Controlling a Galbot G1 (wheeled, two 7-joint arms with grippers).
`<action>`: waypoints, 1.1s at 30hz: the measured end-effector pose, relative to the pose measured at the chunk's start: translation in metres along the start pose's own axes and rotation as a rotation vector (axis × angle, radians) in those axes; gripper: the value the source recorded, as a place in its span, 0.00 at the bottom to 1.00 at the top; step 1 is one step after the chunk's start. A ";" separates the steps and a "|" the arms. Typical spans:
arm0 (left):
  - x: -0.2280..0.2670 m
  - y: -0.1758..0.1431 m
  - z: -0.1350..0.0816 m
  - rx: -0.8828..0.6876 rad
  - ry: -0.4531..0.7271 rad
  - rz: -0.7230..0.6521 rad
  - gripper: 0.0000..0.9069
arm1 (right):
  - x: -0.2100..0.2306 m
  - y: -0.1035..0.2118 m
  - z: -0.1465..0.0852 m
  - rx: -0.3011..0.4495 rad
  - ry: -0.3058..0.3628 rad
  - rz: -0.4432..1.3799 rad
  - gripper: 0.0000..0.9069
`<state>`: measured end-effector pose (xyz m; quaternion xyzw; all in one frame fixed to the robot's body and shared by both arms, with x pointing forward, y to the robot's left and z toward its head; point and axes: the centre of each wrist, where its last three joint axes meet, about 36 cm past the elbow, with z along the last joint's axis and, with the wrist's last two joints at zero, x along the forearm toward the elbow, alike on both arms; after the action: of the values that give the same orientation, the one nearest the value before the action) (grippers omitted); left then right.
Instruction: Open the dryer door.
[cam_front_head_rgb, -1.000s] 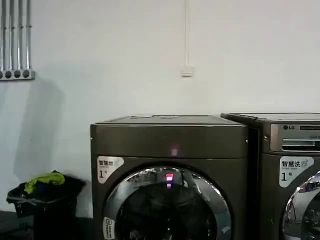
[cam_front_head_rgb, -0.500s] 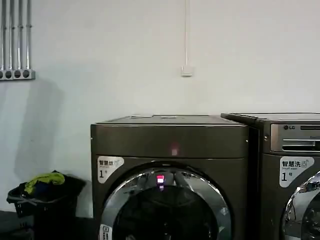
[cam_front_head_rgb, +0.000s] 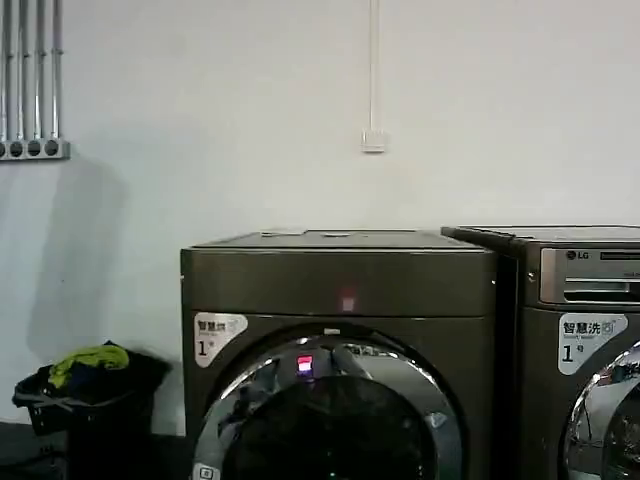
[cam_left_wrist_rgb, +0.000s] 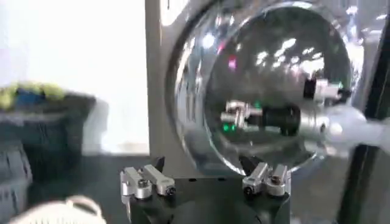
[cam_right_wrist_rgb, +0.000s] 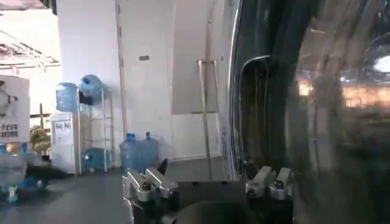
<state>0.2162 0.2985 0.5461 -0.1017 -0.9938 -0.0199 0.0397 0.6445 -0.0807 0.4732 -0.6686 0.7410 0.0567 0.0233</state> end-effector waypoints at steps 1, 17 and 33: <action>-0.001 0.005 0.005 0.005 -0.001 0.013 1.00 | 0.001 0.001 0.000 -0.001 0.003 -0.001 1.00; -0.012 0.090 0.037 -0.107 0.062 0.134 1.00 | 0.017 0.020 0.002 -0.008 0.033 -0.022 1.00; -0.029 0.150 0.045 -0.158 0.015 0.105 1.00 | 0.029 0.038 0.004 -0.020 0.074 -0.088 1.00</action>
<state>0.2712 0.4414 0.5034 -0.1564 -0.9821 -0.0971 0.0401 0.6032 -0.1052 0.4684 -0.7025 0.7106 0.0381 -0.0084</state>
